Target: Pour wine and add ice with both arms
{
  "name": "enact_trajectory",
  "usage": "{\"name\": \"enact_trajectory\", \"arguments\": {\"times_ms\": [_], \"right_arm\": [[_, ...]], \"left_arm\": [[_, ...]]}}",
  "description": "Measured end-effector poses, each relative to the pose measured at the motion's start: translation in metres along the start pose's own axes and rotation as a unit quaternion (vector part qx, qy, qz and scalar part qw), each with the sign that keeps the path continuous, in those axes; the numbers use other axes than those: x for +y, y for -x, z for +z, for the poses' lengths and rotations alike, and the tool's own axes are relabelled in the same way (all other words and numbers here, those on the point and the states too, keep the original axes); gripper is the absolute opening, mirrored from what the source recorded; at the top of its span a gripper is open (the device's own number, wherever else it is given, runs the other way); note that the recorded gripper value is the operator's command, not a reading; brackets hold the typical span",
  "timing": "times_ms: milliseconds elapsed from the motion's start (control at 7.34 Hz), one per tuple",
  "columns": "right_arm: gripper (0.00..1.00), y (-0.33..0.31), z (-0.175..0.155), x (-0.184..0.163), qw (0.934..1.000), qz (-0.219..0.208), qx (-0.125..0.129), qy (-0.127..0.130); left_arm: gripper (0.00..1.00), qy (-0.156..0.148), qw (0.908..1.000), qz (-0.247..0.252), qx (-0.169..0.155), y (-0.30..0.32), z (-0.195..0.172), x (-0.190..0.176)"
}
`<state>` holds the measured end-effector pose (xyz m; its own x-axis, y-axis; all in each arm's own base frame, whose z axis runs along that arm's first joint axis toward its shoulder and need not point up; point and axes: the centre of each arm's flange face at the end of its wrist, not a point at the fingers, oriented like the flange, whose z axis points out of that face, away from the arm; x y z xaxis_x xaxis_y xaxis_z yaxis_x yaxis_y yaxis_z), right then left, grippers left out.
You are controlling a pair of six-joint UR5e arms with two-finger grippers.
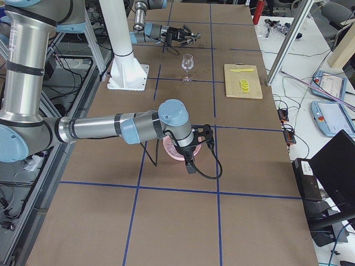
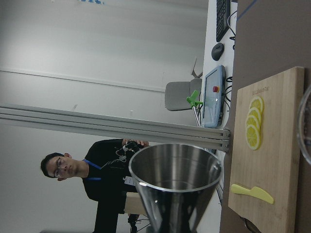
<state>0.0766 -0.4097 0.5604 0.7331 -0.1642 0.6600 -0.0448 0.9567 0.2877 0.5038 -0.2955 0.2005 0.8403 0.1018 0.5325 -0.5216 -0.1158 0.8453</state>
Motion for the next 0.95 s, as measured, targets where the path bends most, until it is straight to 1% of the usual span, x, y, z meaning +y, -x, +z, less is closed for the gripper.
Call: {"name": "enact_trajectory", "arguments": {"times_ms": [272,545,681,953], "right_arm": [[1.00,0.000,0.000,-0.001,1.0000,-0.001,0.000,-0.001],[1.00,0.001,-0.001,-0.001,1.0000,-0.002,0.000,-0.001],[1.00,0.001,-0.001,-0.001,1.0000,-0.003,0.000,-0.002],[1.00,0.002,-0.002,-0.001,1.0000,-0.004,0.000,-0.003]], "left_arm": [[0.00,-0.027,0.9987,-0.042,0.008,-0.003,-0.002,0.049],[0.00,-0.056,0.9963,-0.062,0.018,-0.001,0.004,0.103],[0.00,-0.073,0.9947,-0.068,0.025,0.000,0.005,0.140],[0.00,-0.096,0.9919,-0.073,0.038,0.005,-0.009,0.226]]}}
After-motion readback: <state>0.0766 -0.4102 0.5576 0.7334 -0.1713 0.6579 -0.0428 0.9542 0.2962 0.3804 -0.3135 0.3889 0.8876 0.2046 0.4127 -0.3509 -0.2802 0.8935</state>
